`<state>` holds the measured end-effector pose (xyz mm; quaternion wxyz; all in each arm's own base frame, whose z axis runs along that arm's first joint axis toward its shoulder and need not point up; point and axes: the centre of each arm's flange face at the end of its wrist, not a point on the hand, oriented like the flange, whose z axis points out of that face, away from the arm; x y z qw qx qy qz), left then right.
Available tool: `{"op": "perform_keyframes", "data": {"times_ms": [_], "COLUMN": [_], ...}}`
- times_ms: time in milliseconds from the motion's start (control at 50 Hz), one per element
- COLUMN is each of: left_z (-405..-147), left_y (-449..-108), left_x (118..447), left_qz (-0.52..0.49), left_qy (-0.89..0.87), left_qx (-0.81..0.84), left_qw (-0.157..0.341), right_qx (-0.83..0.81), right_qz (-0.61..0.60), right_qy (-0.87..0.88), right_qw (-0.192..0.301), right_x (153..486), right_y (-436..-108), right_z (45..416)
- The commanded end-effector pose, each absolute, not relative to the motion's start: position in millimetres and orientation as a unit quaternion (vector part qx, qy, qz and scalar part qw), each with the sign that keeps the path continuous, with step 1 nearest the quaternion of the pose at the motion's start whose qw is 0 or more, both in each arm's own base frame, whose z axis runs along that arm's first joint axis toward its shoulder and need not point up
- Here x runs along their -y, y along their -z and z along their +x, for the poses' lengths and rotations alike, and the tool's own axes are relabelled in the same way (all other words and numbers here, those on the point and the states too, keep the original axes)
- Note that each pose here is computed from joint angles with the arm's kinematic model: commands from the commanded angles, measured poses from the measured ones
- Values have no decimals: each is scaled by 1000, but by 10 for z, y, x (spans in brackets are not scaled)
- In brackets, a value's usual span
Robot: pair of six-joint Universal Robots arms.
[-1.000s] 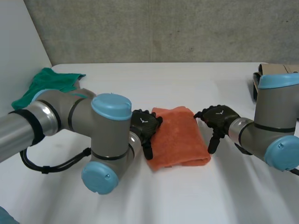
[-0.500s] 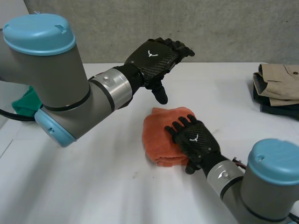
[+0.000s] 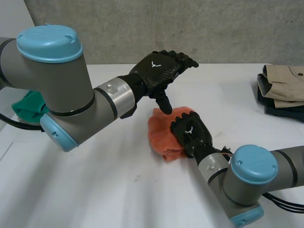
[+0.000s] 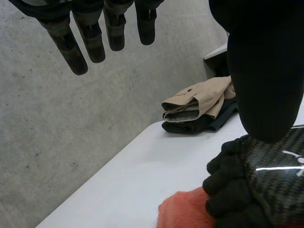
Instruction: Fold the laundry.
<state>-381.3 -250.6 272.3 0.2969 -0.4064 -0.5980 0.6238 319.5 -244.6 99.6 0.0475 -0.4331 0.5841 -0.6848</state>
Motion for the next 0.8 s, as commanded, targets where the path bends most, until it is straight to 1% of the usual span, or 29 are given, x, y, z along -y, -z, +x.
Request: {"op": "perform_keyframes", "data": {"times_ms": [20,60,80,120,140,200,220,260,280,340,360,420,440,500,520,580,600,660,680,740,760,800], "left_z": [-3799,-3789,-3784,-3753,-3742,-3675,-3641,-3613,-3608,-3594,-3595,-3594,-3593,-3600,-3605,-3609,-3613,-3615,-3616,-3629,-3636,-3638], "left_y": [-2751,-2777,-2795,-2828,-2840,-2978,-3089,-3193,-3223,-3292,-3298,-3281,-3272,-3247,-3235,-3177,-3156,-3114,-3108,-3082,-3059,-3041], "left_x": [2517,2527,2532,2581,2599,2653,2657,2647,2643,2639,2633,2633,2632,2622,2617,2609,2604,2606,2608,2606,2605,2608], "left_qz": [-405,-403,-402,-397,-395,-386,-380,-374,-371,-362,-361,-358,-358,-359,-360,-362,-363,-363,-363,-365,-365,-366], "left_qy": [-627,-631,-633,-639,-641,-658,-671,-682,-685,-692,-692,-690,-689,-686,-684,-678,-676,-672,-671,-669,-666,-665], "left_qx": [596,594,593,592,592,582,573,565,562,557,557,561,562,565,566,572,574,578,579,580,582,584], "left_qw": [295,294,293,289,288,281,278,276,277,281,282,285,285,286,286,287,288,288,288,289,289,289], "right_qx": [-568,-558,-545,-534,-523,-503,-490,-479,-469,-454,-441,-427,-419,-415,-417,-427,-441,-464,-480,-502,-516,-528], "right_qz": [-421,-412,-399,-381,-360,-330,-306,-282,-258,-219,-194,-165,-155,-152,-157,-164,-168,-176,-185,-200,-211,-222], "right_qy": [705,719,736,755,772,799,816,831,844,863,875,887,893,895,892,885,877,864,854,839,828,818], "right_qw": [48,45,39,28,14,-2,-11,-21,-29,-41,-50,-55,-55,-63,-71,-82,-86,-87,-83,-72,-62,-52], "right_x": [2565,2648,2752,2903,3079,3315,3477,3653,3830,4086,4251,4468,4611,4828,4952,5120,5222,5340,5391,5436,5447,5442], "right_y": [-1143,-1256,-1405,-1578,-1761,-2052,-2248,-2425,-2583,-2828,-2992,-3131,-3152,-3072,-2985,-2814,-2626,-2321,-2108,-1805,-1598,-1433], "right_z": [3263,3284,3287,3242,3156,3024,2928,2807,2650,2358,2133,1819,1621,1320,1137,869,715,488,380,235,141,80]}}
